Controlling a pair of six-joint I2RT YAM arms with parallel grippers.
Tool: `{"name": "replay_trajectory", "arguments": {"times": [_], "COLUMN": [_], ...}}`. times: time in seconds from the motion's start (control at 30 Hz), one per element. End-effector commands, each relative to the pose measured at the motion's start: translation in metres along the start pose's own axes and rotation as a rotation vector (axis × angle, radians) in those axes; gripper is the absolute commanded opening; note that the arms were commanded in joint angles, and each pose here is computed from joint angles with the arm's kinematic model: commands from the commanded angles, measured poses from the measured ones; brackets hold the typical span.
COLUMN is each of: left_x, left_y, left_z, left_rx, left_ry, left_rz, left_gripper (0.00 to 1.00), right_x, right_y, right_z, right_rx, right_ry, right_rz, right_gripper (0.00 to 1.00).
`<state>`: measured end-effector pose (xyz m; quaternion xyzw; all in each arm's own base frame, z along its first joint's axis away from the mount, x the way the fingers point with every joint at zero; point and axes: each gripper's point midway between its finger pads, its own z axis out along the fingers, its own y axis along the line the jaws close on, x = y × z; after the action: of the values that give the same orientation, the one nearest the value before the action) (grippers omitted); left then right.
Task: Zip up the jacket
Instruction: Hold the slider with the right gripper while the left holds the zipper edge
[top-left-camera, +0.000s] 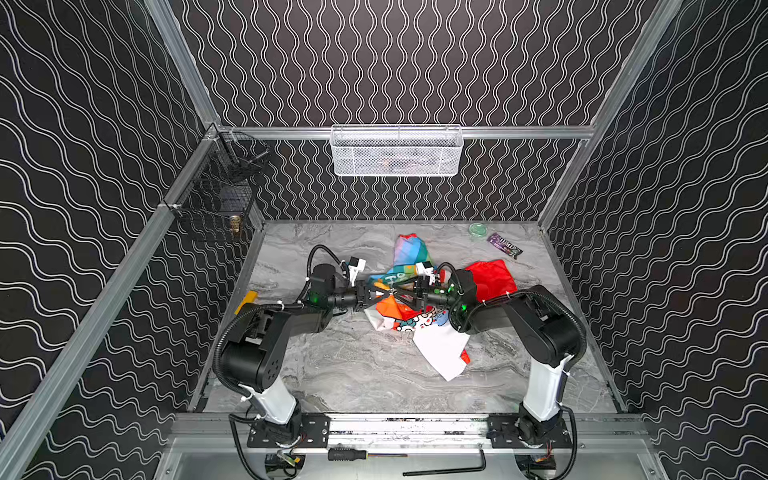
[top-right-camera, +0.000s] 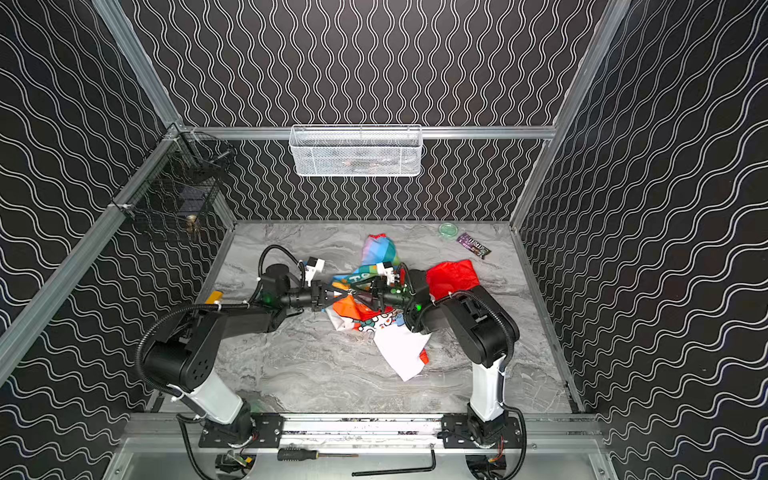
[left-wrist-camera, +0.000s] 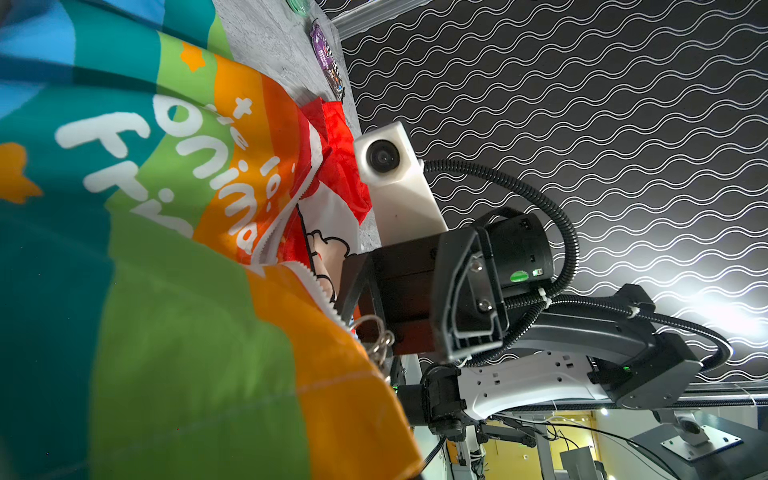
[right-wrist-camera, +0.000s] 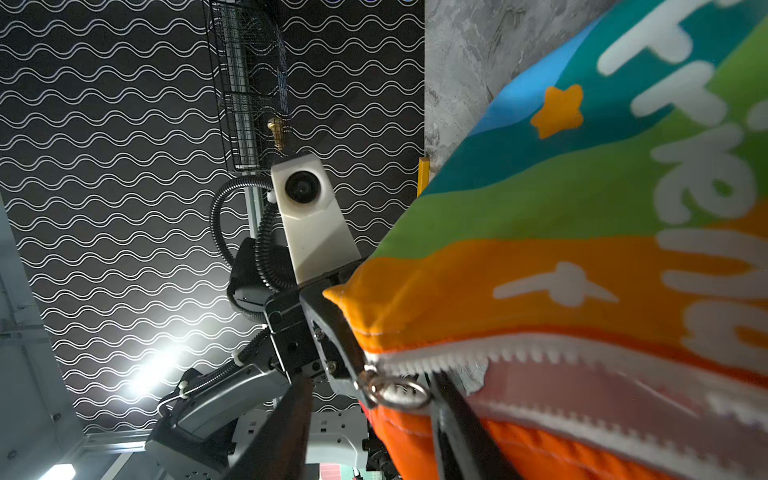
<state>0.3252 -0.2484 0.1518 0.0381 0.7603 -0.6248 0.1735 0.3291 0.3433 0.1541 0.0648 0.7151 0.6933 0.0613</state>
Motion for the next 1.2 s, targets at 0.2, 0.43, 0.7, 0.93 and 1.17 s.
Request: {"name": "replay_trajectory", "arguments": {"times": [0.2,0.43,0.7,0.93,1.17], "left_x": [-0.0002,-0.0006,-0.0018,-0.0018,-0.0010], "left_y": [-0.0052,-0.0056,-0.0070,-0.0063,-0.0062], "left_z": [-0.0001,-0.0001,0.0003,0.0005,0.0007], "left_rx": [0.020,0.019,0.021,0.021,0.025], "left_ry": [0.005,0.005,0.005,0.006,0.008], "left_rz": [0.012,0.016,0.018,0.015,0.013], "left_gripper": [0.00,0.00,0.00,0.00,0.00], "right_x": [-0.0012,-0.0014,-0.0022,-0.0036,-0.0069], "right_y": [0.0091,0.0095,0.0084,0.0095,0.0147], "right_z": [0.0007,0.0002,-0.0016,0.0002,0.0026], "right_rx": [-0.034,-0.032,-0.027,-0.018,-0.023], "right_ry": [0.002,-0.001,-0.003,0.002,0.000], "right_rz": [-0.028,-0.031,-0.032,-0.044,-0.054], "right_gripper": [0.26,0.18,0.11,0.21,0.37]}}
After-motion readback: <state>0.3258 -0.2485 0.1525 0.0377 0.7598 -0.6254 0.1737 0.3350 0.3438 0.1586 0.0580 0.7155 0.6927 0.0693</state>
